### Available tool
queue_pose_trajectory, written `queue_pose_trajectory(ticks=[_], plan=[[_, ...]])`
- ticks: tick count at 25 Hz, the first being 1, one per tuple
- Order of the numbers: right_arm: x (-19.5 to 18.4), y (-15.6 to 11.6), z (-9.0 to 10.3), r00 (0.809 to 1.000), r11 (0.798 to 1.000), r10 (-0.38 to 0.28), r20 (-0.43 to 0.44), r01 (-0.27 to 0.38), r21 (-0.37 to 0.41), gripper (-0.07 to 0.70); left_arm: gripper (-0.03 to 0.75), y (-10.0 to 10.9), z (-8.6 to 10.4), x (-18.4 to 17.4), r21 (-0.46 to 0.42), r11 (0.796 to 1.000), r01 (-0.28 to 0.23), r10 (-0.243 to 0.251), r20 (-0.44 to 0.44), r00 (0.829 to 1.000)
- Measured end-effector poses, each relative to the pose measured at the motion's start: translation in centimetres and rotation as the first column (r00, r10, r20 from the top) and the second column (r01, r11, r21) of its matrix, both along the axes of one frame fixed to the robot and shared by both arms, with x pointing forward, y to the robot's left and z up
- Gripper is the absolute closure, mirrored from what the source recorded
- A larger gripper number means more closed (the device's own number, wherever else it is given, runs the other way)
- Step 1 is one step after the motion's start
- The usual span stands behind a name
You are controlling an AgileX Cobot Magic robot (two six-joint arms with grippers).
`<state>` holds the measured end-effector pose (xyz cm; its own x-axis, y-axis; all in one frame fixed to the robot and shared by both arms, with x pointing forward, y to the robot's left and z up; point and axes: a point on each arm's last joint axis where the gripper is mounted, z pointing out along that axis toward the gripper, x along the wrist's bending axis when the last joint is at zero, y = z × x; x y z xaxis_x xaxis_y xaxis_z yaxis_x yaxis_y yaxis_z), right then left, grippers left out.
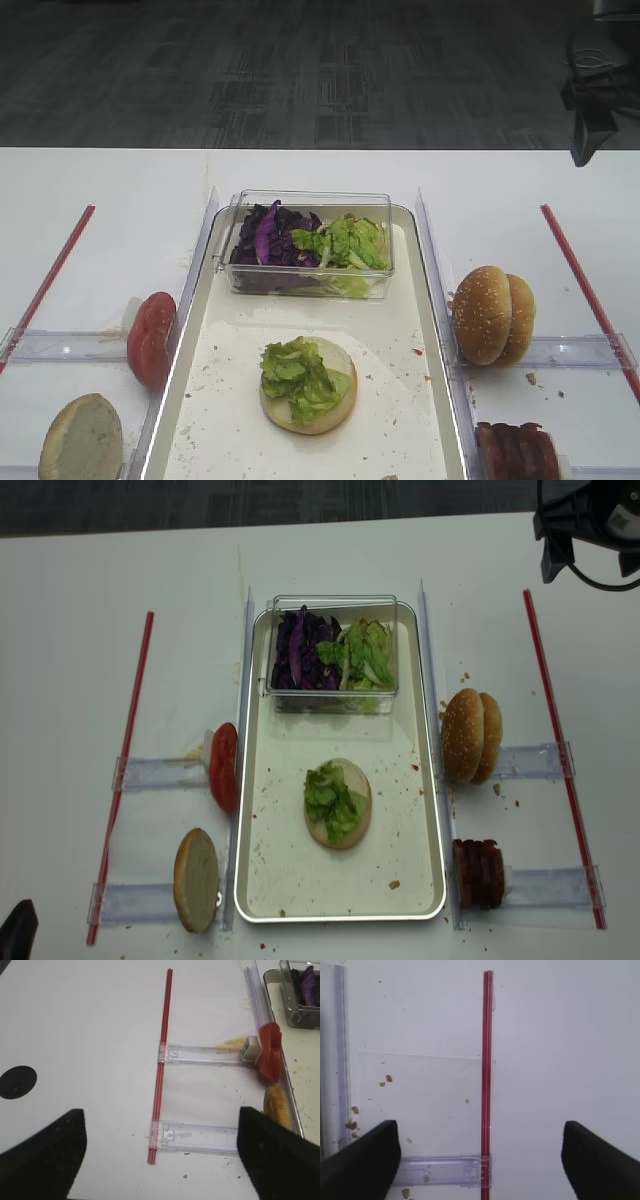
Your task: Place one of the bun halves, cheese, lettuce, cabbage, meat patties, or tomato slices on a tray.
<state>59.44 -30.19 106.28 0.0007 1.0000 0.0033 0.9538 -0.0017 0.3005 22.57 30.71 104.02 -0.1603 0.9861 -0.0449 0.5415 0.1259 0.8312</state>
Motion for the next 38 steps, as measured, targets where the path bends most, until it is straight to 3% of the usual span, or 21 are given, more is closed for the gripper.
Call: queue_pose_trajectory(ticks=[5, 12, 17, 23, 33, 36, 38], plan=[[-0.3, -0.4, -0.1, 0.999, 1.0, -0.004, -0.034, 0.005, 0.007, -0.046, 0.116, 0.0, 0.0, 0.0, 0.0, 1.0, 0.0, 0.0, 0.0, 1.0], [-2.1, 0.3, 0.0, 0.992, 0.997, 0.027, -0.124, -0.018, 0.073, -0.046, 0.116, 0.0, 0.0, 0.0, 0.0, 1.0, 0.0, 0.0, 0.0, 1.0], [-7.1, 0.4, 0.3, 0.99, 0.997, 0.027, -0.136, -0.017, 0.075, -0.046, 0.116, 0.0, 0.0, 0.0, 0.0, 1.0, 0.0, 0.0, 0.0, 1.0], [-14.9, 0.6, -1.1, 0.99, 0.997, 0.026, -0.138, -0.015, 0.074, -0.046, 0.116, 0.0, 0.0, 0.0, 0.0, 1.0, 0.0, 0.0, 0.0, 1.0], [-26.0, 0.9, -3.0, 0.999, 0.997, 0.029, 0.038, -0.032, 0.065, -0.046, 0.117, 0.0, 0.0, 0.0, 0.0, 1.0, 0.0, 0.0, 0.0, 1.0], [-28.5, 0.8, -2.9, 0.988, 0.998, 0.029, 0.153, -0.037, 0.05, -0.016, 0.117, 0.0, 0.0, 0.0, 0.0, 1.0, 0.0, 0.0, 0.0, 1.0], [-29.9, 0.9, -2.4, 0.969, 0.998, 0.028, 0.245, -0.04, 0.045, 0.016, 0.117, 0.0, 0.0, 0.0, 0.0, 1.0, 0.0, 0.0, 0.0, 1.0]])
